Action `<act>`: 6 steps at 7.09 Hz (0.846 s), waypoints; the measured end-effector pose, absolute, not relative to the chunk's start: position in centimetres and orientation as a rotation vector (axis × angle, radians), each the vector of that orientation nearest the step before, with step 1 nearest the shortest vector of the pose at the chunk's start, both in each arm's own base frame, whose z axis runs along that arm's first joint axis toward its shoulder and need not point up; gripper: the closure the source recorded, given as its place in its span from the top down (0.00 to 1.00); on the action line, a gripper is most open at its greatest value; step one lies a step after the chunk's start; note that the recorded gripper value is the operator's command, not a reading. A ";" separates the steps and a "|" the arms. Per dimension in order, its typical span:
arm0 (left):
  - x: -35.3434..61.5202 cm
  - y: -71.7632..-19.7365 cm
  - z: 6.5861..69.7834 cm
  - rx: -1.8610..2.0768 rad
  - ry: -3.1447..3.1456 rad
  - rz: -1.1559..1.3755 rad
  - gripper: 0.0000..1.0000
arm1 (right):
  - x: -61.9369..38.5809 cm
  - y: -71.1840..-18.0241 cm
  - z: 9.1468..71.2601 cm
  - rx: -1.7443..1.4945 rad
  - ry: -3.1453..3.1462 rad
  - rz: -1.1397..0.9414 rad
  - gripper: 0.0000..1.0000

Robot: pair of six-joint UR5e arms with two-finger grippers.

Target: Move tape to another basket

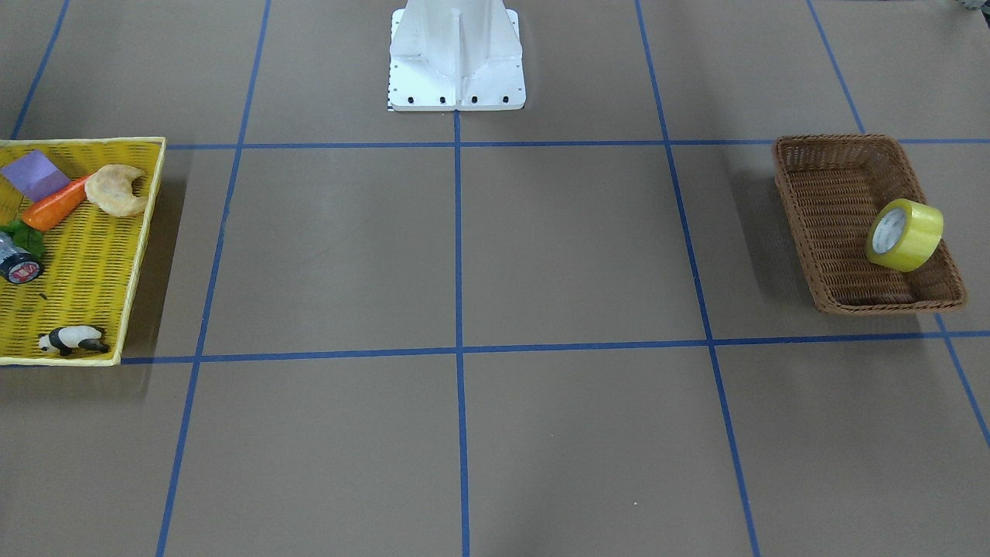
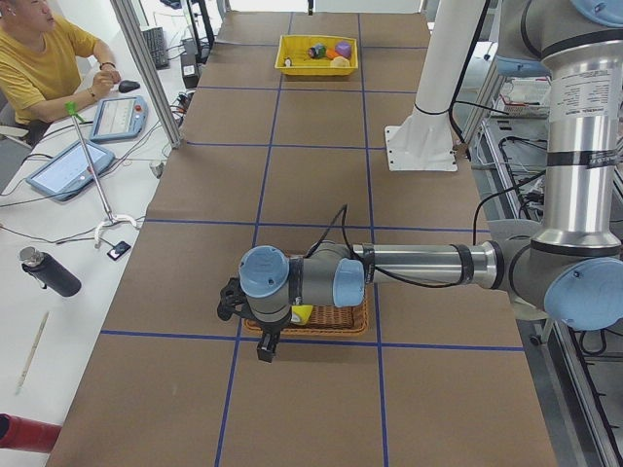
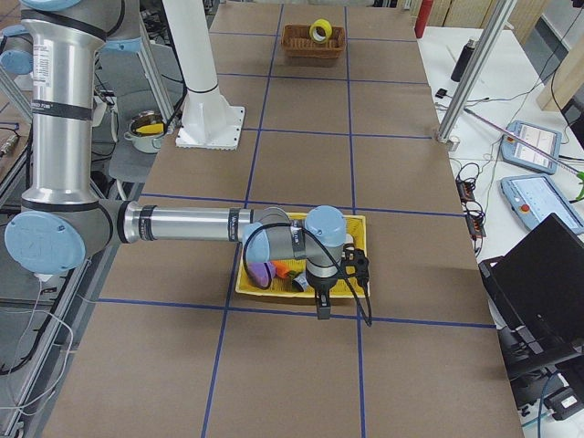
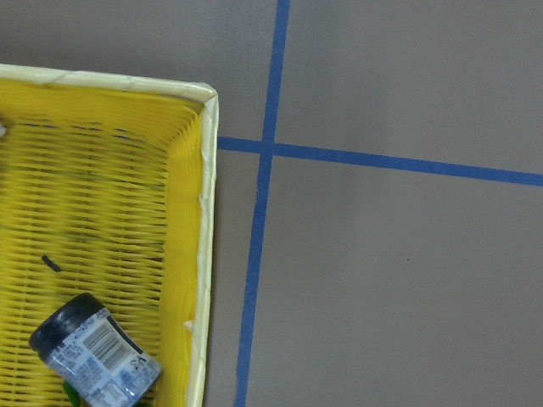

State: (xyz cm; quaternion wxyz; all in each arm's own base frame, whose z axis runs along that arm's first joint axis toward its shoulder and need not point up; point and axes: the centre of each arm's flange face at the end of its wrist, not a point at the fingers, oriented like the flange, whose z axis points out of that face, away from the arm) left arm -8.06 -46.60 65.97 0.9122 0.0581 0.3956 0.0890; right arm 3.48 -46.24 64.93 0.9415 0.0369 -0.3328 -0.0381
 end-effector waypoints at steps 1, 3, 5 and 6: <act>-8.1 -46.6 66.0 0.119 0.815 0.183 0.98 | 3.5 -46.3 64.9 0.076 -0.680 -0.076 1.00; -8.1 -46.5 66.1 0.117 0.815 0.182 0.98 | 3.5 -46.3 64.9 0.075 -0.679 -0.074 1.00; -8.1 -46.2 66.4 0.111 0.816 0.179 0.98 | 3.5 -46.3 65.1 0.070 -0.679 -0.072 1.00; -8.0 -46.0 66.5 0.110 0.817 0.179 0.98 | 3.5 -46.3 65.2 0.069 -0.679 -0.073 1.00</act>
